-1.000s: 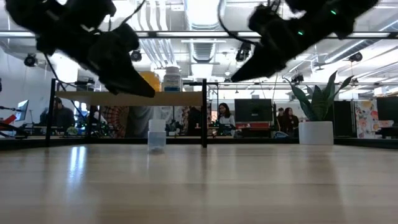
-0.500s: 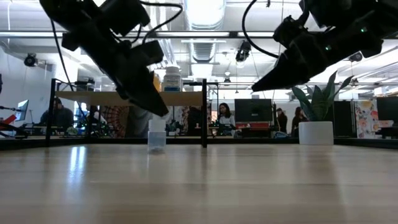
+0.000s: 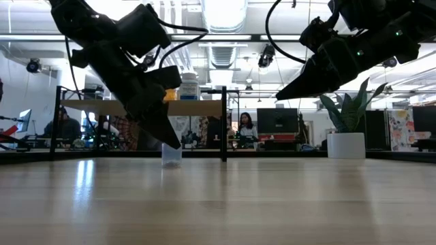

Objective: Pick and place medicine bottles onto shelf by color
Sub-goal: Put the transparent pill bottle aligned with the other transparent pill bottles on the shelves

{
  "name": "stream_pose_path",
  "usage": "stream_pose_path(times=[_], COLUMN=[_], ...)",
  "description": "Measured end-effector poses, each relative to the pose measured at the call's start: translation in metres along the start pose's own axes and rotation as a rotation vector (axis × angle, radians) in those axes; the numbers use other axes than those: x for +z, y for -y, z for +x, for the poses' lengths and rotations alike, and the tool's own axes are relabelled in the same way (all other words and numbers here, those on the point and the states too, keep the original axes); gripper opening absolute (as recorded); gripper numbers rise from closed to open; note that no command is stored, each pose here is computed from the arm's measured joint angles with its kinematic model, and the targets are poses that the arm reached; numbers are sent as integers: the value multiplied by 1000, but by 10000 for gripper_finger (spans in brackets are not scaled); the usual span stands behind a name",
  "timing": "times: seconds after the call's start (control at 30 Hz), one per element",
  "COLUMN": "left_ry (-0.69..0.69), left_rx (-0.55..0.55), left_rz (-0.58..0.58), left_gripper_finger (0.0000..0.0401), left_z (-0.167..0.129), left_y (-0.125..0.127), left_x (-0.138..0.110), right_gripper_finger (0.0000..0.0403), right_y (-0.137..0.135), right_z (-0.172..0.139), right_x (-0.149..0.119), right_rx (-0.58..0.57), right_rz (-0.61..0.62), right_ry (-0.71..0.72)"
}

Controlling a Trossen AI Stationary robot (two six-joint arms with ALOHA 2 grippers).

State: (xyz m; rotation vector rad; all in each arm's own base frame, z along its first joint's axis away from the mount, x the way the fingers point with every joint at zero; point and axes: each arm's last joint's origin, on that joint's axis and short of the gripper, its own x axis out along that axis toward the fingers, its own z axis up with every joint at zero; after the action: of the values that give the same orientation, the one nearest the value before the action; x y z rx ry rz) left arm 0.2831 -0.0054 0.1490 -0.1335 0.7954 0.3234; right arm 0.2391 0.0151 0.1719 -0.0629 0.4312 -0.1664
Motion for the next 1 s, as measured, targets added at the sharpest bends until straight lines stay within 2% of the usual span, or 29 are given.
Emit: stream_pose_path(times=[0.2,0.43,0.63,0.8,0.9,1.0], left_ry=[16,47,9,48,76,87], left_rx=[-5,-6,122,266,360,405], left_rz=[-1,-35,-197,-375,-467,-528], left_gripper_finger=[122,121,127,128,128,129], left_z=[-5,-38,-100,-146,-163,-173], left_y=[-1,-7,-27,-47,-57,-64], left_x=[3,13,18,9,0,-6], right_gripper_finger=[13,13,13,13,13,13], right_y=[0,0,0,0,0,0], right_z=[0,0,0,0,-1,-1], right_x=[0,0,-2,-4,-5,-5], right_rx=[0,5,6,6,6,6], right_rz=[0,1,-1,-1,0,0], right_ry=[0,-1,-9,-13,-15,-16])
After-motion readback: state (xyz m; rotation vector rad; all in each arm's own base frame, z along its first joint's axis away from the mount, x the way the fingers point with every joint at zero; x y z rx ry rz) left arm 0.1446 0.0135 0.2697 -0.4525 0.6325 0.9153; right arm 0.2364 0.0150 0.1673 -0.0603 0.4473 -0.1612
